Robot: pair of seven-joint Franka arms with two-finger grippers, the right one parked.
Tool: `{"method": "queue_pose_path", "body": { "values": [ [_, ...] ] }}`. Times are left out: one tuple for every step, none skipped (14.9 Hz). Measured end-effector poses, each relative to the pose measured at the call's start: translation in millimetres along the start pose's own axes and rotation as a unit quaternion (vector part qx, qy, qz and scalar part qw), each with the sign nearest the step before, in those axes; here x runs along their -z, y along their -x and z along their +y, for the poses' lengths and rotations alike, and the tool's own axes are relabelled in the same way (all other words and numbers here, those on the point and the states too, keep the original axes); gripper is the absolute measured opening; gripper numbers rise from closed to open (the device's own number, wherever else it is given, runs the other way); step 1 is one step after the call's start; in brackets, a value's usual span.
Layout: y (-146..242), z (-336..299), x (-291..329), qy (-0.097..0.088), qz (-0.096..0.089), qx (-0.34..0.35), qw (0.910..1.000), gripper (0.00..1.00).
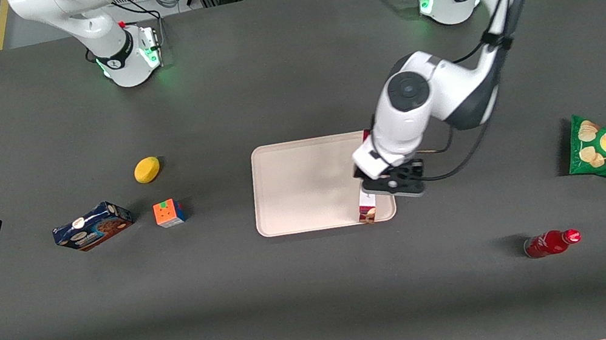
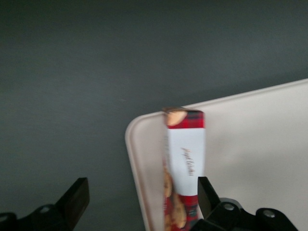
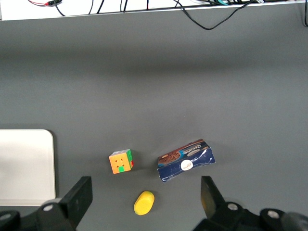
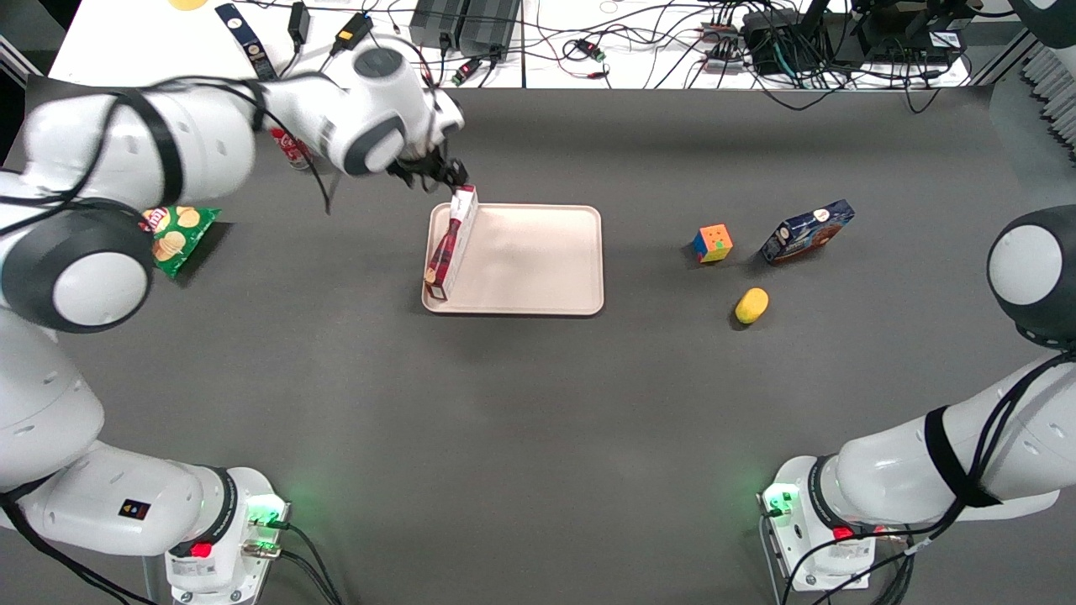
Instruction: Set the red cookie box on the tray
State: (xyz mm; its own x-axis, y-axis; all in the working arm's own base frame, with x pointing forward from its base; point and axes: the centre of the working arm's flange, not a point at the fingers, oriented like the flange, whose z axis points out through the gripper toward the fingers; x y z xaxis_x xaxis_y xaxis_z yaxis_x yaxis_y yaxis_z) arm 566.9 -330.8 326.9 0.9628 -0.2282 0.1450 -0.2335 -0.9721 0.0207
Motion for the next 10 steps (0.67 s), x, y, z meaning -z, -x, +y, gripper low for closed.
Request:
{"method": "queue_pose_path", "body": {
  "values": [
    [-9.8,-19.7,18.9,-0.002,-0.007,0.0,1.0,1.0],
    [-20.3,-42.1,38.3,0.001,-0.018,-0.001,0.9998,1.0],
    [-30.3,-66.2,58.8,0.005,-0.028,-0.002,0.9996,1.0],
    [-38.8,-92.0,79.5,0.01,-0.037,-0.004,0.9993,1.0],
    [-44.9,-118.3,101.0,0.01,-0.041,-0.007,0.9991,1.0],
    [-48.2,-142.4,122.8,0.006,-0.042,-0.01,0.999,1.0],
    [-48.5,-165.6,145.6,0.0,-0.043,-0.011,0.999,1.0],
    [-45.7,-187.0,169.1,-0.007,-0.043,-0.011,0.999,1.0],
    [-40.9,-207.0,192.4,-0.013,-0.038,-0.008,0.9992,1.0],
    [-35.5,-224.9,215.4,-0.018,-0.029,-0.005,0.9994,1.0]
  ]
}}
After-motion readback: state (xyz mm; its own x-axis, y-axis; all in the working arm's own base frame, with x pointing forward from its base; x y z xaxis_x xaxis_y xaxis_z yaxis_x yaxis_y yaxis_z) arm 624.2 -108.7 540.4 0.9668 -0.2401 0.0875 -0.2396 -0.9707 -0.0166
